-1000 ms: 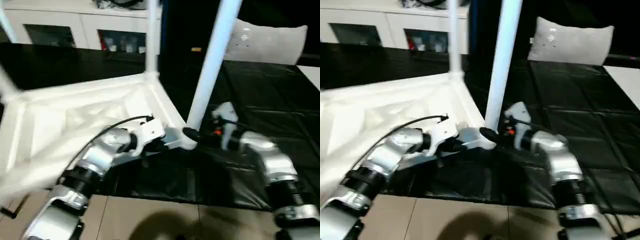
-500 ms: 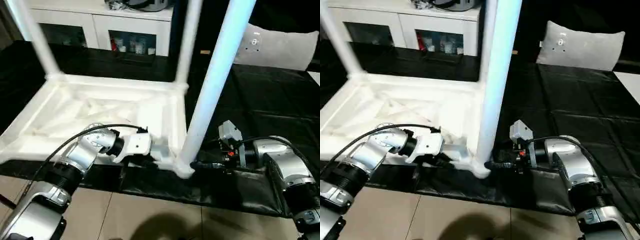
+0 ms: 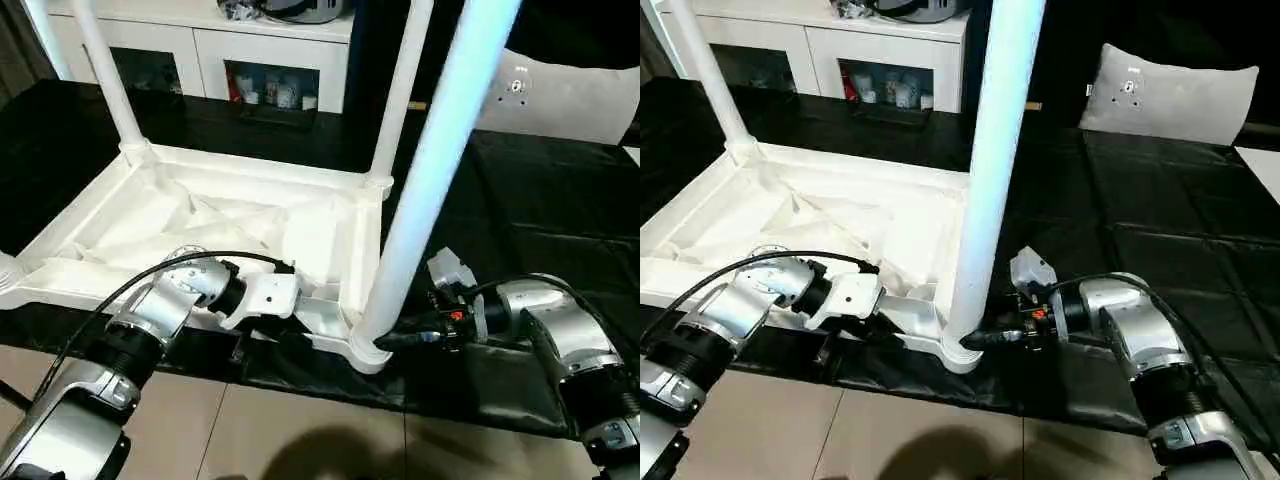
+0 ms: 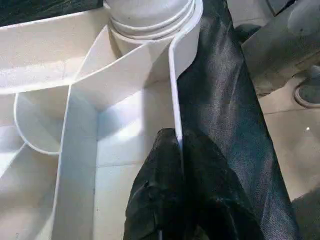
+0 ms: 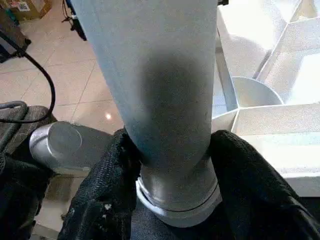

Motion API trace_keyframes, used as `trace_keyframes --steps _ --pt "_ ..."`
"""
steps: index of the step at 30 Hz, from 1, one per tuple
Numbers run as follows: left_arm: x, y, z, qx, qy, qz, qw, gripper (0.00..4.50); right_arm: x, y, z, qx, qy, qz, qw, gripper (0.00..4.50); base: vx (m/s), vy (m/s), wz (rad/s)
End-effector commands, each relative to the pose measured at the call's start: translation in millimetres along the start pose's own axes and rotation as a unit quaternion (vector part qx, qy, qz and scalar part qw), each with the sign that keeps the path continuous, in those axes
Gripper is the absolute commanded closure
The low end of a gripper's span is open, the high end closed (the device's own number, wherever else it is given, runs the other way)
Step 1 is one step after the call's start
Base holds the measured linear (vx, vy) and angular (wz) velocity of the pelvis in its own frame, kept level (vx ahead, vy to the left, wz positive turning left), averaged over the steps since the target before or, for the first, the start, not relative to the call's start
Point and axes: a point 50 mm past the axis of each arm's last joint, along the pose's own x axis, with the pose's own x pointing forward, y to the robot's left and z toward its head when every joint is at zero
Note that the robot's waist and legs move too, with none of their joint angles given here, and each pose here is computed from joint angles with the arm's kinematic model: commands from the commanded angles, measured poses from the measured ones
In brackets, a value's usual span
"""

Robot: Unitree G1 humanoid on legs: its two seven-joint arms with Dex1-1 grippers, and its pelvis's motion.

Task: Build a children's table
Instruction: Rotate leg to tighten

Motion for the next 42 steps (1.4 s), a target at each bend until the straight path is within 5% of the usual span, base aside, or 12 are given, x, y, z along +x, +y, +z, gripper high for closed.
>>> trace_keyframes --steps 1,8,17,18,24,31,35,42 --pt "11.4 -4.0 2.1 -0.014 -0.011 -0.024 1.0 4.5 4.3 3.1 6.4 0.0 -0.022 0.016 1.0 2.53 0.0 0.0 0.0" --pt "20.3 8.6 4.2 -0.109 -0.027 0.078 0.991 4.5 29.2 -6.5 13.6 0.029 -0.042 -0.131 0.99 2.57 0.0 0.0 0.0" --pt "43.1 31.3 25.9 -0.171 -0.041 0.204 0.963 4.5 56.9 -36.9 27.0 0.101 -0.077 -0.334 0.934 2.59 0.0 0.0 0.0" --pt "44.0 32.1 26.5 -0.171 -0.039 0.208 0.962 4.5 58.0 -37.5 27.6 0.104 -0.082 -0.339 0.931 2.25 0.0 0.0 0.0" --pt "42.2 33.8 26.8 -0.16 -0.025 0.223 0.961 4.5 56.3 -33.2 26.7 0.089 -0.1 -0.329 0.935 1.57 0.0 0.0 0.0" --pt "30.0 26.7 11.8 -0.14 -0.006 0.206 0.969 4.5 29.1 -28.8 22.4 0.029 -0.098 -0.295 0.95 1.06 0.0 0.0 0.0" --pt "22.9 17.0 6.1 -0.097 -0.002 0.15 0.984 4.5 9.1 -21.1 16.2 -0.001 -0.058 -0.233 0.971 0.66 0.0 0.0 0.0" --pt "11.9 6.0 -1.9 -0.055 0.024 0.067 0.996 4.5 -8.4 -16.6 9.4 -0.018 -0.012 -0.167 0.986 0.33 0.0 0.0 0.0"
